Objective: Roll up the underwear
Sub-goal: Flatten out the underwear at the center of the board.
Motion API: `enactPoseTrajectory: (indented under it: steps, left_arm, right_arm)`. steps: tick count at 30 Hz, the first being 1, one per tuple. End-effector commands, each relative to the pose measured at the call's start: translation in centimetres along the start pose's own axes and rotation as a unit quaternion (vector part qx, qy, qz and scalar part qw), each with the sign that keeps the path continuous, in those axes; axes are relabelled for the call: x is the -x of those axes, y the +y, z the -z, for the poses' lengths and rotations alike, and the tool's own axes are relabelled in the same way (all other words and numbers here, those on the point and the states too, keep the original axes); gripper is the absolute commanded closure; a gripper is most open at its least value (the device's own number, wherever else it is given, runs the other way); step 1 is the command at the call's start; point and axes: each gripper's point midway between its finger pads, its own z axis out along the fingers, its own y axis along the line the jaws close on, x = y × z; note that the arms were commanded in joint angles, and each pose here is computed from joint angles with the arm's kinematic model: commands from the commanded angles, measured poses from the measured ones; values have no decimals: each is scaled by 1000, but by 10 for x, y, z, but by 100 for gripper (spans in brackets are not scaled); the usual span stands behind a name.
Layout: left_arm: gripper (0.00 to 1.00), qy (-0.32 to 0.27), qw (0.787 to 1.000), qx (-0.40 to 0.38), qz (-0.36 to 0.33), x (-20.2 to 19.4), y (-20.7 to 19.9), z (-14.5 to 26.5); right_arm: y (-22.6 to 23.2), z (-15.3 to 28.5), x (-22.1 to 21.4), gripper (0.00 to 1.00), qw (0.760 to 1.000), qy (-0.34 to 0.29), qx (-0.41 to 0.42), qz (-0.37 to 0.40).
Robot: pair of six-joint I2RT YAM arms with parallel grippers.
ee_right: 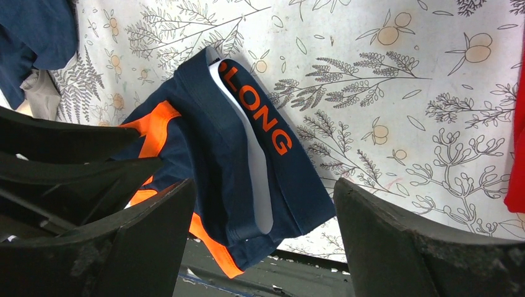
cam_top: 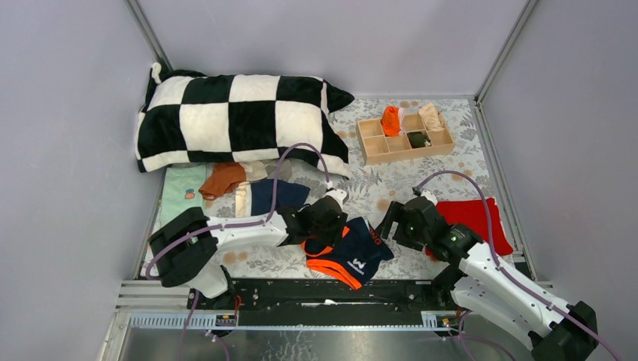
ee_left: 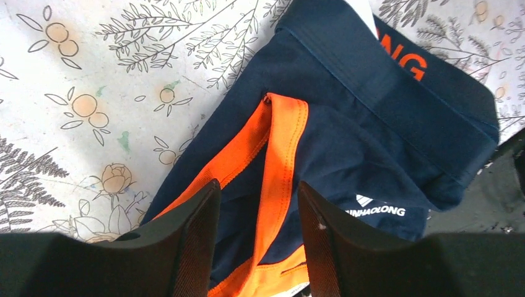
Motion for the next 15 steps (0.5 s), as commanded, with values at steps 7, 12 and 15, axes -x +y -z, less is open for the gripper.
enactPoseTrajectory:
  steps: [7,12,15]
  left_arm:
    - [78,-25,999,-24,-13,19,-16,-5]
    - [100,-50,999,13,-6,34,-5,12]
    - [100,-69,997,32,13,40,8,25]
  right_arm:
    - [-3,4,4,11,1000,-16,-4,-3]
    - [-4,4,3,10,1000,-15,-4,-2]
    - [-4,2,3,9,1000,-15,-3,-3]
